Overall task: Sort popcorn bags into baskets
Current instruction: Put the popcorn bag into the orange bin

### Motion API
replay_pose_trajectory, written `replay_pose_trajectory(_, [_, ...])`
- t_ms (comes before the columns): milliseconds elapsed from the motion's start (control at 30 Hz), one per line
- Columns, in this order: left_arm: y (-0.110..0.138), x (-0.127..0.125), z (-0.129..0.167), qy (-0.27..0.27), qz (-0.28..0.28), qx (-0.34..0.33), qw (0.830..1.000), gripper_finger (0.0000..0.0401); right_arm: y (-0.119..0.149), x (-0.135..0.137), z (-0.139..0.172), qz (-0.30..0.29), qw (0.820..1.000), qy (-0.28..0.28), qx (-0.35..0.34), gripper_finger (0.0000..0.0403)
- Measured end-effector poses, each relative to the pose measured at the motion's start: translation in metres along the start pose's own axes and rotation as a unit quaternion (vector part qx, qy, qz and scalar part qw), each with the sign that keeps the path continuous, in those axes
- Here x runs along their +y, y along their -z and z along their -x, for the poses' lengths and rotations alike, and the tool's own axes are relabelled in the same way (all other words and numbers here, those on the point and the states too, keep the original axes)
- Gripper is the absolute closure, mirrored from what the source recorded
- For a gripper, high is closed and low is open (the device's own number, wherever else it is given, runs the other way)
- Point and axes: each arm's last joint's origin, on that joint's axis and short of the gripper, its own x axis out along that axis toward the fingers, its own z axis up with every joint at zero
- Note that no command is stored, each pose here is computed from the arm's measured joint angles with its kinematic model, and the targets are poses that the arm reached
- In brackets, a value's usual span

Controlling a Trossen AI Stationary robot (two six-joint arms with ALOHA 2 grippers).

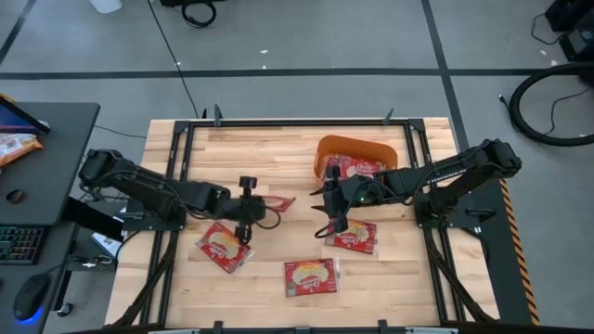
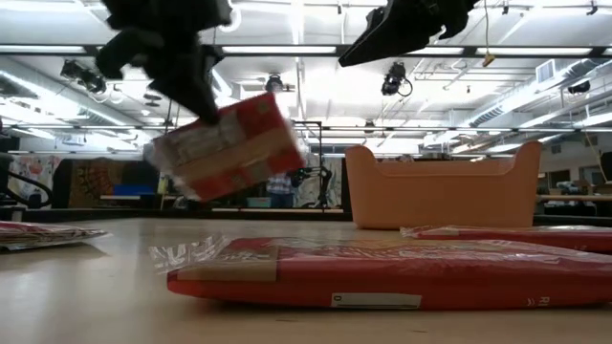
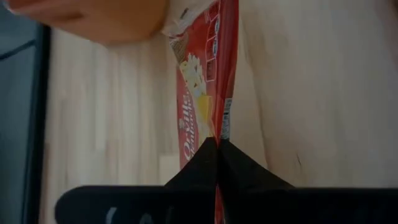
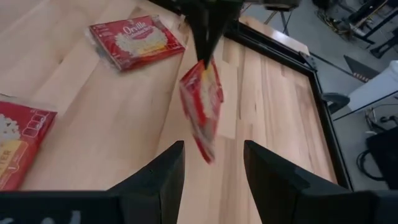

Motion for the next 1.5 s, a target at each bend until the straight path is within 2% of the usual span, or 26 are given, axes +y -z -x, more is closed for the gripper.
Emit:
replay_pose_trajectory(333, [-0.031, 0.020, 0.008, 0.016, 0.022, -0.104, 0.994, 0.0396, 0.000, 0.001, 0.000, 0.020, 1.000, -0.011, -0.004, 0.0234])
replay_pose_trajectory(567, [-0.040, 0.032, 0.006, 0.025, 0.040, -0.155, 0.987, 0.0396, -0.003, 0.000, 0.000, 0.029, 0.999, -0.006, -0.016, 0.0234])
replay_pose_trajectory(933, [-0.050, 0.037, 0.010, 0.026, 0.032, -0.217, 0.975, 0.0396, -0.003, -0.002, 0.000, 0.041, 0.999, 0.021, -0.009, 0.0239])
replay_pose_trajectory(1100, [-0.050, 0.037, 0.010, 0.025, 0.031, -0.217, 0.975, 0.0393, -0.001, -0.001, 0.000, 0.050, 0.999, 0.019, -0.003, 0.0274])
replay_pose_trajectory(1300, [-0.050, 0.037, 0.010, 0.026, 0.030, -0.215, 0.976, 0.0387, 0.001, -0.001, 0.000, 0.053, 0.998, 0.014, 0.009, 0.0348])
replay_pose_trajectory(1367, [-0.050, 0.036, 0.010, 0.030, 0.025, -0.216, 0.976, 0.0375, 0.002, 0.000, 0.000, 0.054, 0.998, 0.012, 0.013, 0.0369])
replay_pose_trajectory(1500, [-0.049, 0.036, 0.012, 0.038, 0.027, -0.216, 0.975, 0.0329, 0.005, 0.001, 0.000, 0.058, 0.998, 0.006, 0.030, 0.0372])
